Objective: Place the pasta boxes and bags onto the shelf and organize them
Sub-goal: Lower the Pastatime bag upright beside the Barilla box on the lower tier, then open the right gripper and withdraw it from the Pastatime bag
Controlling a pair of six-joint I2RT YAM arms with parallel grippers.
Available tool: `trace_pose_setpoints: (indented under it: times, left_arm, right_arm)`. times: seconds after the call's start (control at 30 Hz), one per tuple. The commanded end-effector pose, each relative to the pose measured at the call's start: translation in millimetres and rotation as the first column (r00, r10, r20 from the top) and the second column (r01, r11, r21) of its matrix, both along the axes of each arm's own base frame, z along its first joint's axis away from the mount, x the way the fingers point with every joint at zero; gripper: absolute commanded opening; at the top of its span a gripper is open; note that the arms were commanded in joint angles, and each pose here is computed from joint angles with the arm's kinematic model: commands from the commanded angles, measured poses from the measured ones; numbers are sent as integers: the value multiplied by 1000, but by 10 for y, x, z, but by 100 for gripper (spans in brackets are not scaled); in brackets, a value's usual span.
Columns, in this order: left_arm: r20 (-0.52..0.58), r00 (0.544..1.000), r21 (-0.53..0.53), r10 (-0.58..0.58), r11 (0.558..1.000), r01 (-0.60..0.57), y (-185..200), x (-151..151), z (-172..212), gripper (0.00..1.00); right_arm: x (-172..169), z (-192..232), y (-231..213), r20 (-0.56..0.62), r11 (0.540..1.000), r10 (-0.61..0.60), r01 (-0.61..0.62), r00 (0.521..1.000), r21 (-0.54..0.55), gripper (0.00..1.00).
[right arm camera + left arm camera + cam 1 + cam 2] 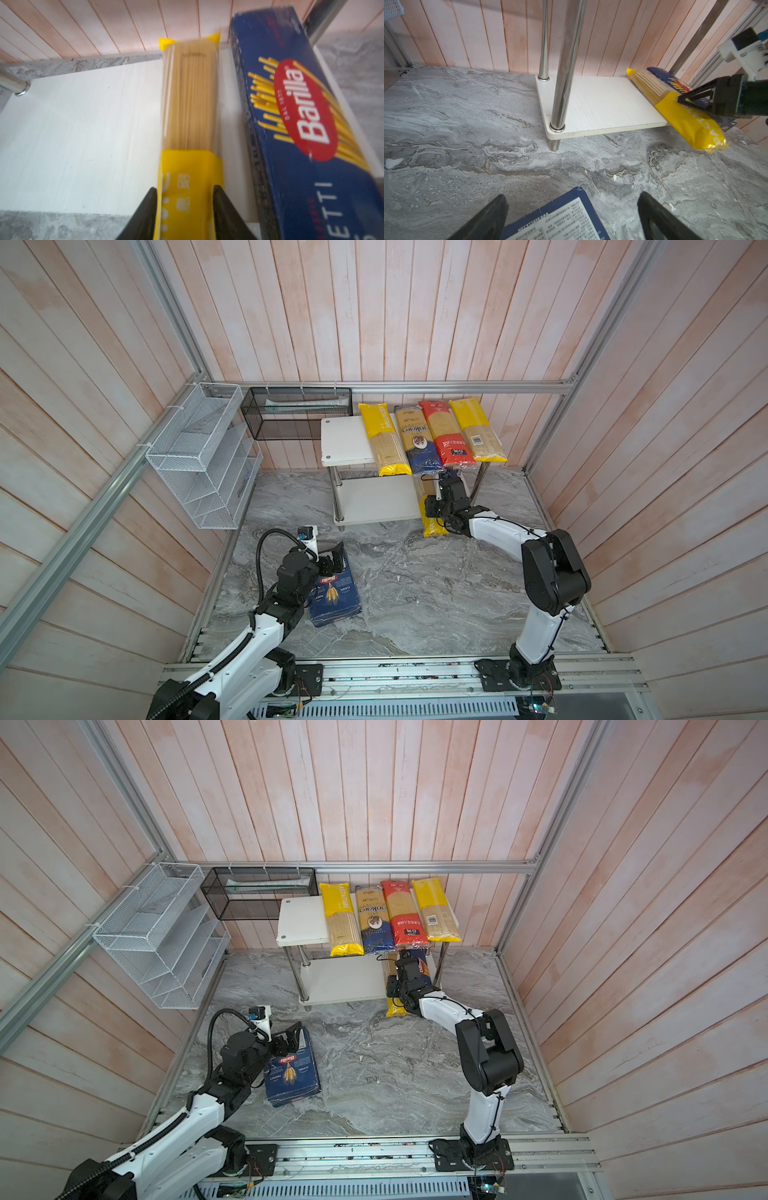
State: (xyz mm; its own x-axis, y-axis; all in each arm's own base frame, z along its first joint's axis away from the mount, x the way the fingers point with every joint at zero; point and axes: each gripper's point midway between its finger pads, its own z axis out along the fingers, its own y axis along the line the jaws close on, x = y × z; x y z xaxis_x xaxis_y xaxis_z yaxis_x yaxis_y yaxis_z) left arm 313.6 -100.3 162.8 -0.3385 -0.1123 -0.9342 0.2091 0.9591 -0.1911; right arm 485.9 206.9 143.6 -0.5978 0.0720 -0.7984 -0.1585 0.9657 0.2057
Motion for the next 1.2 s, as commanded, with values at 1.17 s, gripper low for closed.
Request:
trace_pose_setpoints:
  times: [1.17]
  left_arm:
    - [-153,977,-53,145,987,-155,187,3,230,99]
  right_arm:
    - [-2388,140,377,80,903,356,-365,931,227,63]
